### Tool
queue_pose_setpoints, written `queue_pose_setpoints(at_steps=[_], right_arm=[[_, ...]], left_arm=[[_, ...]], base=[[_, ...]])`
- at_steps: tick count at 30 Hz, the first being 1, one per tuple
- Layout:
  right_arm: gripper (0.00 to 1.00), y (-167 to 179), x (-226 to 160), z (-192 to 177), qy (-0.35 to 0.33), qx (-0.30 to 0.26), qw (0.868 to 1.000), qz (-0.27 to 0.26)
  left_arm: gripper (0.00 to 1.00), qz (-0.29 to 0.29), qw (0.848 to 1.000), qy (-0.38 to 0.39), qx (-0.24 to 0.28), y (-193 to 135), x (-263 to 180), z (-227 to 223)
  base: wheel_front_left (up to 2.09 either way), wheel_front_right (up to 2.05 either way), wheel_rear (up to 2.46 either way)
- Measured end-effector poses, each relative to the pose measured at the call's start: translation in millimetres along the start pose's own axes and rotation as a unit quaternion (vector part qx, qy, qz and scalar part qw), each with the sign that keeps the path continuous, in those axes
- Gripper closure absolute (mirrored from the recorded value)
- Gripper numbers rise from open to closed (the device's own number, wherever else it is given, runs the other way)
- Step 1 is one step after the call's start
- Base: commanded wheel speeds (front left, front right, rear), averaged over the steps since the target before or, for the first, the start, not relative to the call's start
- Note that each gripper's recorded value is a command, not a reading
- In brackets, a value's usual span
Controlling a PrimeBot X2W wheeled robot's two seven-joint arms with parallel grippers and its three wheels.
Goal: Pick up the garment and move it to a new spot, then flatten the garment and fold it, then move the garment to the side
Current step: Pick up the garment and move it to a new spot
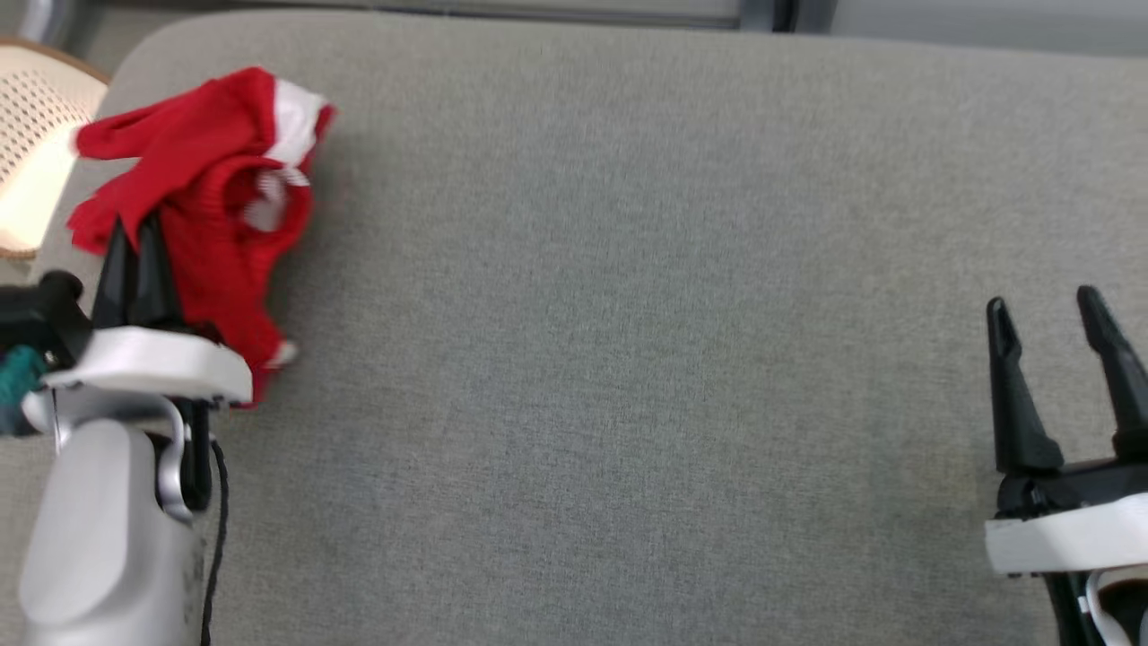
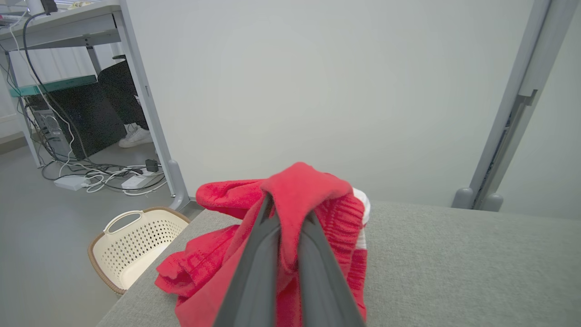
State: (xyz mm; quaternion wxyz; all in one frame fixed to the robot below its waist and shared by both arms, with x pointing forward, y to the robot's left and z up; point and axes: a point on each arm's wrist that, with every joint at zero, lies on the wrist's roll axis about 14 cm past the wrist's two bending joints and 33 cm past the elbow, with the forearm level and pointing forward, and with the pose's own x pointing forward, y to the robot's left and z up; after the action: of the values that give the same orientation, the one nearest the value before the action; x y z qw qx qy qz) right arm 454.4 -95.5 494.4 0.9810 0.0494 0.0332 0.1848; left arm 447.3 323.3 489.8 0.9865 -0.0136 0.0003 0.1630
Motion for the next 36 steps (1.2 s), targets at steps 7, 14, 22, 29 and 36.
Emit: queue_pose_setpoints(at_steps=[7, 14, 22, 29, 36], right_arm=[[0.0, 19.7, -34.0, 20.8, -0.014, -0.005, 1.0, 0.008], [0.0, 18.9, -76.5, 39.2, -0.034, -0.006, 0.999, -0.018], [0.0, 4.0, -102.5, 54.1, -0.059, 0.0, 0.997, -0.057], [0.0, -27.0, -114.9, 65.6, -0.082, 0.001, 0.991, -0.11], [0.0, -62.9, -135.9, 45.1, -0.069, 0.022, 0.98, -0.183]], left_arm=[[1.0, -0.039, 0.997, -0.065, -0.003, -26.2, -55.3, 44.4], [1.0, -0.094, 0.994, -0.052, -0.035, -66.6, -115.5, 56.3], [1.0, -0.223, 0.973, -0.021, -0.057, -149.2, -137.0, 55.2], [1.0, -0.415, 0.908, -0.015, -0.061, -275.8, -150.0, 56.0], [1.0, -0.495, 0.865, 0.055, -0.064, -350.7, -149.8, 3.4]], base=[[0.0, 0.0, 0.0], [0.0, 0.0, 0.0], [0.0, 0.0, 0.0], [0.0, 0.0, 0.0], [0.0, 0.0, 0.0]])
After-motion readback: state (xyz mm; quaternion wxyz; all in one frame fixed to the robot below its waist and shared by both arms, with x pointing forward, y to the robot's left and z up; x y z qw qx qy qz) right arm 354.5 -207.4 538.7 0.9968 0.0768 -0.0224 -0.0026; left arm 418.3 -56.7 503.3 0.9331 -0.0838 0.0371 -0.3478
